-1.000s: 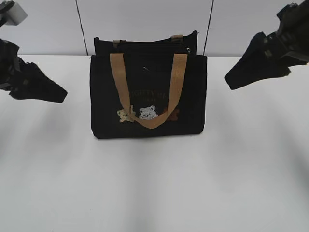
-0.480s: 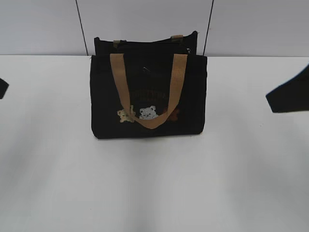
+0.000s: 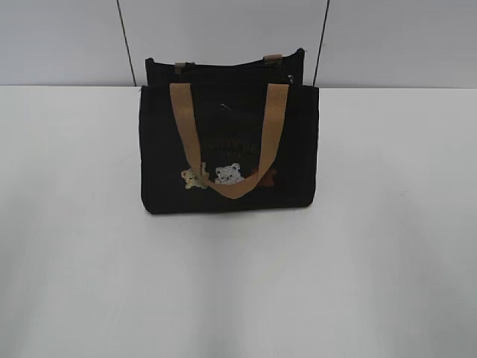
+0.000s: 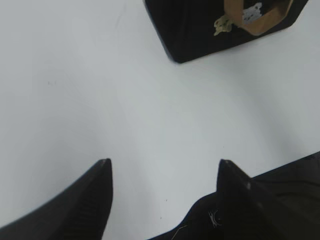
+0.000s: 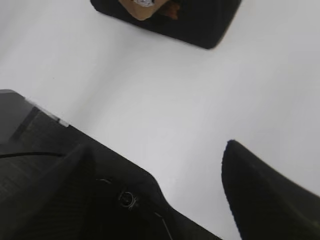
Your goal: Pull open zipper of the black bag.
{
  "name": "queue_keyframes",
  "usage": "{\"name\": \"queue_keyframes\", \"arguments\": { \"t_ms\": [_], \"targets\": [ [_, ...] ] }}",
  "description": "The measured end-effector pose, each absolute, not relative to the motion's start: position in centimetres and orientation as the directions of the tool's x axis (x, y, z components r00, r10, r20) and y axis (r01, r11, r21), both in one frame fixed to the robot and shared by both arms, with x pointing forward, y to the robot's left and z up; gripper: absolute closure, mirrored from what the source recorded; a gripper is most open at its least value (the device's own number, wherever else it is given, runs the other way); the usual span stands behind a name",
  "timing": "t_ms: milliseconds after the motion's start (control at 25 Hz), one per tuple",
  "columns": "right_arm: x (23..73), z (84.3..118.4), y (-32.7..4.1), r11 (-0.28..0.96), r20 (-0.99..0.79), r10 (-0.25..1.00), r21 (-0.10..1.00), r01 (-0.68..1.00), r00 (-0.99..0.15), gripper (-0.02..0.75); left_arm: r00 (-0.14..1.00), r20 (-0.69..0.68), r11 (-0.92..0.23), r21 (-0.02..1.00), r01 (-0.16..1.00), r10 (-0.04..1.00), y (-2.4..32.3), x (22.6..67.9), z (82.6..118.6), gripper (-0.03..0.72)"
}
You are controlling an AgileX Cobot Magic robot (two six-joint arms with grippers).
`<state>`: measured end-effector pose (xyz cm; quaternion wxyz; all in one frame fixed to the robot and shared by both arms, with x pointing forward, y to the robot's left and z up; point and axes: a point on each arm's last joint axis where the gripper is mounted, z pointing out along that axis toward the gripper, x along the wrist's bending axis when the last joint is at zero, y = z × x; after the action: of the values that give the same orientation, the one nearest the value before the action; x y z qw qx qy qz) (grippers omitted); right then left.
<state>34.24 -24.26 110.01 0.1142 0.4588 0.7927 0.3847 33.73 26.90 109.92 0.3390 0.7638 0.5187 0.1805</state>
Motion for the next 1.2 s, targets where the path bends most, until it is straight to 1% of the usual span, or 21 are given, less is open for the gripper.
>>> {"name": "queue_keyframes", "arguments": {
  "t_ms": [240,360,440,600,920,1040,1200],
  "targets": [
    [30.1,110.8,-26.0,0.232,0.093,0.876,0.78,0.581,-0.474,0.141,0.307,-0.07,-0.165,0.722,0.672,0.949,27.7,30.3,107.9,0.199],
    [28.0,111.0,-26.9,0.204,0.063,0.903,0.807,0.554,-0.424,0.141,0.295,-0.079,-0.145,0.733,0.665,0.952,27.8,29.1,107.7,0.199],
    [26.8,110.6,-27.5,0.184,0.045,0.923,0.822,0.54,-0.383,0.141,0.294,-0.085,-0.132,0.753,0.645,0.952,27.8,28.4,107.8,0.199],
    [24.9,108.8,-28.1,0.169,0.036,0.934,0.832,0.529,-0.354,0.142,0.282,-0.083,-0.106,0.798,0.594,0.956,28.0,26.9,108.1,0.199],
    [23.9,104.4,-29.1,0.178,-0.015,0.957,0.819,0.545,-0.291,0.142,0.257,-0.003,-0.127,0.865,0.486,0.966,28.7,24.4,108.2,0.199],
    [24.1,104.1,-29.3,0.179,-0.032,0.962,0.825,0.536,-0.273,0.142,0.234,0.035,-0.147,0.865,0.48,0.972,29.0,24.3,107.9,0.199],
    [24.2,104.1,-29.5,0.186,-0.052,0.965,0.826,0.532,-0.256,0.142,0.233,0.03,-0.149,0.845,0.513,0.972,29.0,24.8,106.5,0.199]
  ]
}}
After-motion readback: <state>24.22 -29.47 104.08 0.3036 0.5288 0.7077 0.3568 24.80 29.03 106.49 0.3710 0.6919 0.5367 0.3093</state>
